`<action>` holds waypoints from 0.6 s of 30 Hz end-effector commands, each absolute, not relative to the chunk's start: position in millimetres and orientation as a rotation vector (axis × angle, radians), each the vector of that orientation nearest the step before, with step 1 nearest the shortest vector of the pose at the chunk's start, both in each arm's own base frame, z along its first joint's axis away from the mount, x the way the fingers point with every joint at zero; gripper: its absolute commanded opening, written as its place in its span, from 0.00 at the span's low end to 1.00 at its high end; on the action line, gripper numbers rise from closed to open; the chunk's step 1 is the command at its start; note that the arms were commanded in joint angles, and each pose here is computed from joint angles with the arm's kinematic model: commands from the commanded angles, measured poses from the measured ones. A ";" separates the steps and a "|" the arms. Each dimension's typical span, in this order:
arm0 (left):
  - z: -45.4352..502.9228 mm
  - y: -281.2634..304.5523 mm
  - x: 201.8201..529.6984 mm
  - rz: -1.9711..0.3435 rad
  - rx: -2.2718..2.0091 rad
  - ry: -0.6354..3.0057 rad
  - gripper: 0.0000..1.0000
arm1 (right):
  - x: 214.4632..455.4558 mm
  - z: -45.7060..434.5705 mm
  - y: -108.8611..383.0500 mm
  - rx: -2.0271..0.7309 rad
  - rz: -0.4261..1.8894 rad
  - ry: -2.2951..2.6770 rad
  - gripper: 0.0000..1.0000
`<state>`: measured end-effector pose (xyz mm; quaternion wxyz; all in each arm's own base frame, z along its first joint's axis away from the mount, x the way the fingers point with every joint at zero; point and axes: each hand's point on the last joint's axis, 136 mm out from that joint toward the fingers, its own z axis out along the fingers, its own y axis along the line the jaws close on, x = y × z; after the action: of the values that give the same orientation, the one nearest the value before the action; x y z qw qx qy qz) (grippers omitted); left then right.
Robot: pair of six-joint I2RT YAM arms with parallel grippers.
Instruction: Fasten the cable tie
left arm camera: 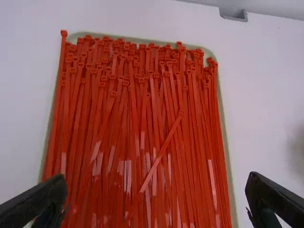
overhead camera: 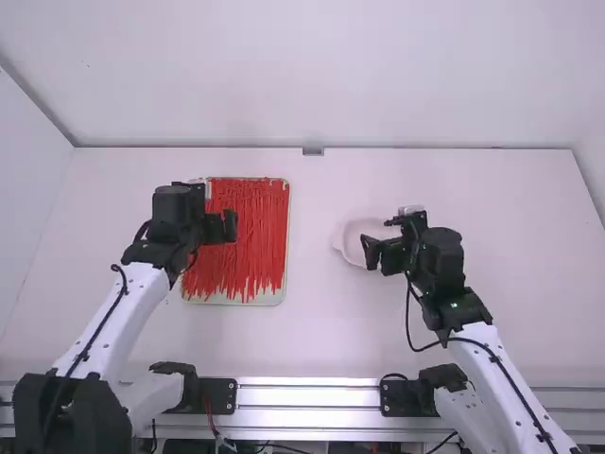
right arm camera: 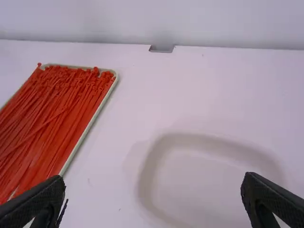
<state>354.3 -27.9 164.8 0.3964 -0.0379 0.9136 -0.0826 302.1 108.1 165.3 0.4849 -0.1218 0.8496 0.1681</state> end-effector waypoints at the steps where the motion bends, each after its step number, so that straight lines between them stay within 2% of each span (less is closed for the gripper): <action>1: 191.5 -29.2 370.2 -0.175 -0.035 2.278 0.99 | 307.9 183.5 111.2 -0.326 0.402 2.025 0.99; 9: 212.8 -21.5 410.2 -0.105 -0.055 2.344 0.99 | 307.0 182.1 111.6 -0.328 0.404 2.032 0.99; 18: 169.5 -22.3 459.8 -0.085 -0.062 2.530 0.99 | 305.7 179.3 110.9 -0.327 0.404 2.045 0.99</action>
<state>451.1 -21.3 175.7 0.3084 -0.0287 0.9500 -0.0399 300.1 107.7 161.6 0.4790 -0.1299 0.8527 0.1628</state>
